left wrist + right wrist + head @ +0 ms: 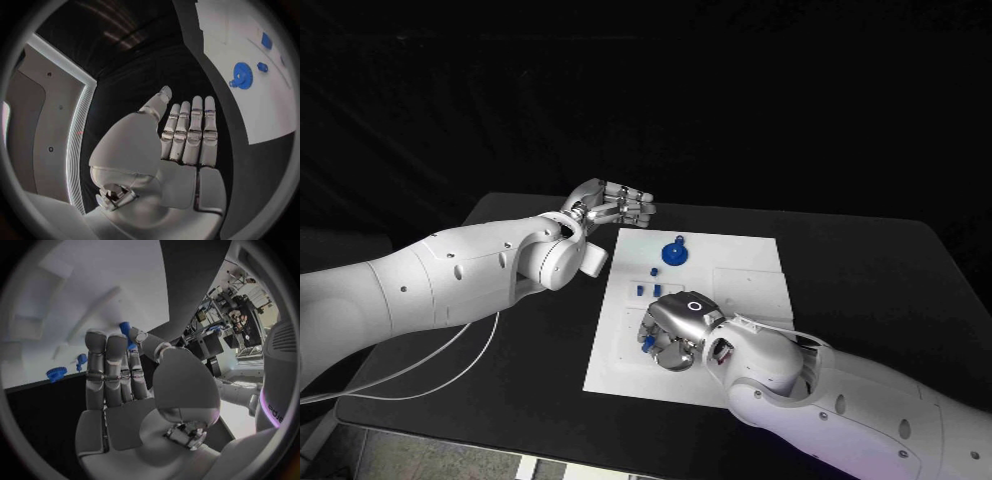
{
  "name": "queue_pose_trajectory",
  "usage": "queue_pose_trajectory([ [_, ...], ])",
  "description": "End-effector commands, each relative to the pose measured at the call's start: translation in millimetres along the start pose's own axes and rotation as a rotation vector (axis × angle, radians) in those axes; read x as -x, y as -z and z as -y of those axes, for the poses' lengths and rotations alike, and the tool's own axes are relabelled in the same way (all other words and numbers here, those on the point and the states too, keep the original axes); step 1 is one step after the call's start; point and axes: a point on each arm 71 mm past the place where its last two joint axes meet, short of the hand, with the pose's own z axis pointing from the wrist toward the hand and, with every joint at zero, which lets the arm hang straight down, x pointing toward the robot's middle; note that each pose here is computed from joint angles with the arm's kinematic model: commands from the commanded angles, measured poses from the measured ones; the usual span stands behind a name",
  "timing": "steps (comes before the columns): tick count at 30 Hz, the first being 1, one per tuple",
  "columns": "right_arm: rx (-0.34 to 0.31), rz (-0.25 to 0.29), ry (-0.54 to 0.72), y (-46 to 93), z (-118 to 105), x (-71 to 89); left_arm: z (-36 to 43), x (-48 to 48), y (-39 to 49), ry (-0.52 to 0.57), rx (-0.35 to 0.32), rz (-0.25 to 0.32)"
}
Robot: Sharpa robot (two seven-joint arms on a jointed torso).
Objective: Assemble the parts on the task board
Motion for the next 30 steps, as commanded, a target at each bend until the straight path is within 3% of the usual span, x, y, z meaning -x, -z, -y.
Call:
queue_pose_trajectory([
  [1,0.009,-0.048,0.036,-1.3,-5,-7.8,0.9,-2.9,-0.7,0.01,-0.003,-0.019],
  [7,0.008,-0.076,0.053,-2.6,-7,-13.6,0.7,-3.3,-0.9,0.011,0.0,-0.022],
  [16,0.002,-0.069,0.039,-2.8,-6,-14.8,0.3,-3.7,-1.2,0.011,0.005,-0.026],
  [24,0.008,-0.017,0.008,-2.2,-7,-11.0,-0.2,-3.8,-1.0,0.012,0.01,-0.031],
  [30,0.004,0.066,-0.026,-1.2,-6,-4.9,-0.6,-3.8,-0.8,0.013,0.014,-0.036],
])
